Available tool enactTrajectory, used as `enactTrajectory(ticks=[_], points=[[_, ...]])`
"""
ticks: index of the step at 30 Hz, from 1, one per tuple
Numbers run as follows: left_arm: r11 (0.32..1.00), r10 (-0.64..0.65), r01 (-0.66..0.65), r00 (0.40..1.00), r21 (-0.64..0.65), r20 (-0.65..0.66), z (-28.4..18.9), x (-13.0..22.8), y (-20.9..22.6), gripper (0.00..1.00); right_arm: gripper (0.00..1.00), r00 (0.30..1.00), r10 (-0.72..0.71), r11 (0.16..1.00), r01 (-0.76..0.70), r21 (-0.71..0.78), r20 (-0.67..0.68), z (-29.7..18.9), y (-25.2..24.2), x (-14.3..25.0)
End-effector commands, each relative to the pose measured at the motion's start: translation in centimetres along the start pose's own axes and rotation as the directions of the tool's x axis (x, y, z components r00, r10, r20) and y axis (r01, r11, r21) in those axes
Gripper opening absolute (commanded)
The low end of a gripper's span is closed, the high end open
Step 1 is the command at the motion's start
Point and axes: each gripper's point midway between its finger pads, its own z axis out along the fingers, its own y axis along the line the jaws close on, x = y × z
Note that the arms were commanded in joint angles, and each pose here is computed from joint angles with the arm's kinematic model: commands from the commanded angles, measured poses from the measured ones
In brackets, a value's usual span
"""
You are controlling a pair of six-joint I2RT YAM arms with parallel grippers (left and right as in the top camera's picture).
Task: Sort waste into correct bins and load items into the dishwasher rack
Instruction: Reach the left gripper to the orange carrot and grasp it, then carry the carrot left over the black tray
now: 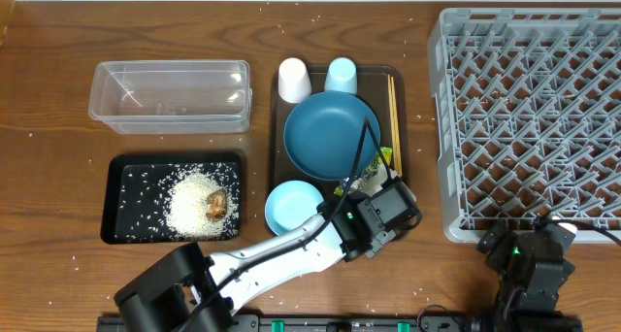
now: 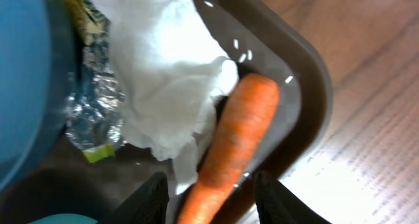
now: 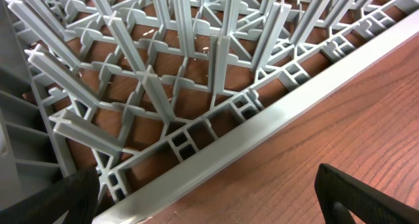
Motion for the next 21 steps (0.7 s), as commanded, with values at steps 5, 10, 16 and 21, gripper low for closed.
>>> enactTrajectory(ticks=[5, 10, 16, 21], points=[[0.996, 0.046, -0.040, 0.996, 0.081, -0.079, 1.4, 2.0, -1.4, 0.43, 0.99, 1.000, -0.003, 1.000, 0.003, 0.011, 0.014, -0.2, -0.2, -0.5], [0.994, 0.088, -0.079, 0.988, 0.074, -0.125, 2.8, 3.1, -1.3, 0.44, 0.99, 1.000, -0.003, 1.000, 0.003, 0.011, 0.014, -0.2, -0.2, -0.5], [0.996, 0.088, -0.087, 0.980, 0.013, -0.177, 3.6, 4.2, -0.1, 0.43, 0.99, 1.000, -0.003, 1.000, 0.003, 0.011, 0.014, -0.2, -0.2, -0.5], [0.996, 0.088, -0.087, 0.979, 0.012, -0.182, 3.6, 4.3, -0.1, 0.43, 0.99, 1.000, -0.003, 1.000, 0.003, 0.011, 0.014, -0.2, -0.2, -0.5]])
